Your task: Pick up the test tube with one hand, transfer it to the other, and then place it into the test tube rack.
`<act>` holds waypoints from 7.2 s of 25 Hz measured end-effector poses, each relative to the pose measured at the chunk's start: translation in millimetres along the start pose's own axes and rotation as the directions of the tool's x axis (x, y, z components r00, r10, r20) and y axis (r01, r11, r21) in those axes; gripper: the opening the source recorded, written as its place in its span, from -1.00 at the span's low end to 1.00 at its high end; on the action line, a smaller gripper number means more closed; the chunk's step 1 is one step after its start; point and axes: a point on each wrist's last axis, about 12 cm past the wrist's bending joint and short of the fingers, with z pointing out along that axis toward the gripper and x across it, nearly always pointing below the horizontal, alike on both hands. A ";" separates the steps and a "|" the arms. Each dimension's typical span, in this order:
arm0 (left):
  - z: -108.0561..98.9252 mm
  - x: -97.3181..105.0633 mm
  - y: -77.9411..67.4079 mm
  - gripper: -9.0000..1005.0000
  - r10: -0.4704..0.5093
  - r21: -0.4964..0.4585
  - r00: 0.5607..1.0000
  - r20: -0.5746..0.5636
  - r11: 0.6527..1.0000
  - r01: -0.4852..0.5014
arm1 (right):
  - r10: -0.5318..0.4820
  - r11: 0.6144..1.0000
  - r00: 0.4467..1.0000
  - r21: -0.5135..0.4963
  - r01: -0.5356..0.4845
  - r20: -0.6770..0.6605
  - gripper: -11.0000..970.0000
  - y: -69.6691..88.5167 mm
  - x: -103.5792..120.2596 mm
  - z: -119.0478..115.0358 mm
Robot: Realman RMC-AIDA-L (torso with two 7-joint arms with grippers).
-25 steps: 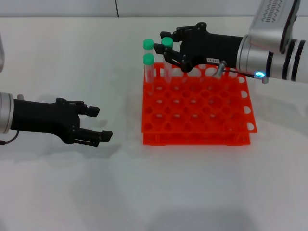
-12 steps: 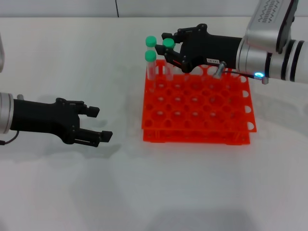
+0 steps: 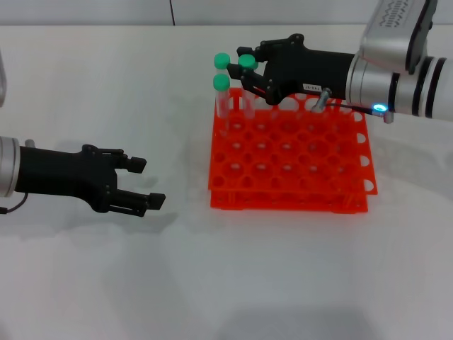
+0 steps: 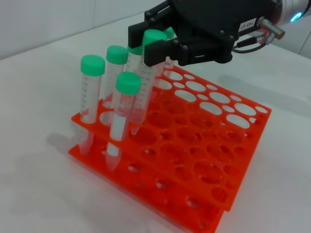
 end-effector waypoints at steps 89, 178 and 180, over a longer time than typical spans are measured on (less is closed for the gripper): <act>0.5 -1.9 0.6 0.73 0.004 -0.001 1.000 0.001 1.000 -0.004 | 0.056 0.998 0.998 0.027 -0.056 -0.002 -0.42 -3.1 5.0 -5.2; -12.2 -2.4 6.9 0.73 0.004 -0.061 0.983 0.183 0.998 0.007 | 0.119 0.993 0.993 0.028 -0.118 -0.008 0.37 -18.9 19.1 -98.0; -12.3 -3.6 6.8 0.73 0.003 -0.061 0.981 0.194 0.998 0.009 | 0.120 0.993 0.992 0.026 -0.119 -0.036 0.37 -22.3 21.5 -107.4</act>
